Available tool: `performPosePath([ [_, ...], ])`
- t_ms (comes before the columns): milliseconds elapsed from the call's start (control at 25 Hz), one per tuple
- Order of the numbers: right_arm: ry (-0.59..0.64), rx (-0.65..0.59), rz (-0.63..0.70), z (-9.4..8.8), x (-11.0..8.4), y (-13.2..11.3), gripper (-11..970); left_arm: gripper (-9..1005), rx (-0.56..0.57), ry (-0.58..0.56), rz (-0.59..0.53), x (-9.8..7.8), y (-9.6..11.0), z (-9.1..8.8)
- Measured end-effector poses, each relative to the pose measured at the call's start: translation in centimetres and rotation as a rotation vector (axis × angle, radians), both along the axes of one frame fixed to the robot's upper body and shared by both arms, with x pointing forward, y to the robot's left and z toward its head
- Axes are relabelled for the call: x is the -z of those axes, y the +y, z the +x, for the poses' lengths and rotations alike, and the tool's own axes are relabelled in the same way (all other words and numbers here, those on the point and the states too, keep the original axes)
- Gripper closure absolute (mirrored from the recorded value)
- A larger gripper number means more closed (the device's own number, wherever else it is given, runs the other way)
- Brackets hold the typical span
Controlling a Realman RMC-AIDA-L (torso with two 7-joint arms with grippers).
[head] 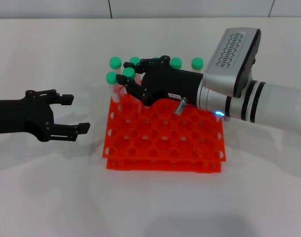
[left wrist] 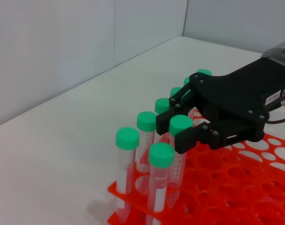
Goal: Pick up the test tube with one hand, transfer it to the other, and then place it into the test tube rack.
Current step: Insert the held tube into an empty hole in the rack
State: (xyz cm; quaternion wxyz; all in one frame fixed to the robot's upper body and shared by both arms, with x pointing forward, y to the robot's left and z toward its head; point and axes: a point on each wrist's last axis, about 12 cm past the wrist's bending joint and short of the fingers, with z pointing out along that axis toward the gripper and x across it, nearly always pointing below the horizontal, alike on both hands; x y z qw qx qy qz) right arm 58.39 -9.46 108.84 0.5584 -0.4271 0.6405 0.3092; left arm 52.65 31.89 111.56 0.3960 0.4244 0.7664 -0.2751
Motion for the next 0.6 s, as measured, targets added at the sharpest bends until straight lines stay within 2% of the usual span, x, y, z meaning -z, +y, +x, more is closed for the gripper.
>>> performPosePath([
  [240,-0.008,-0.016,0.011,-0.16,-0.12,0.08,689,102,0.000,-0.001,0.001,-0.03,0.03,0.03],
  [360,-0.014,-0.025,0.015,-0.23,-0.21,0.10,506,102,0.000,-0.002,0.002,-0.07,0.02,0.08],
  [600,-0.031,-0.040,0.042,-0.62,-0.65,-0.09,385,103,-0.009,-0.003,0.003,-0.11,0.35,0.02],
])
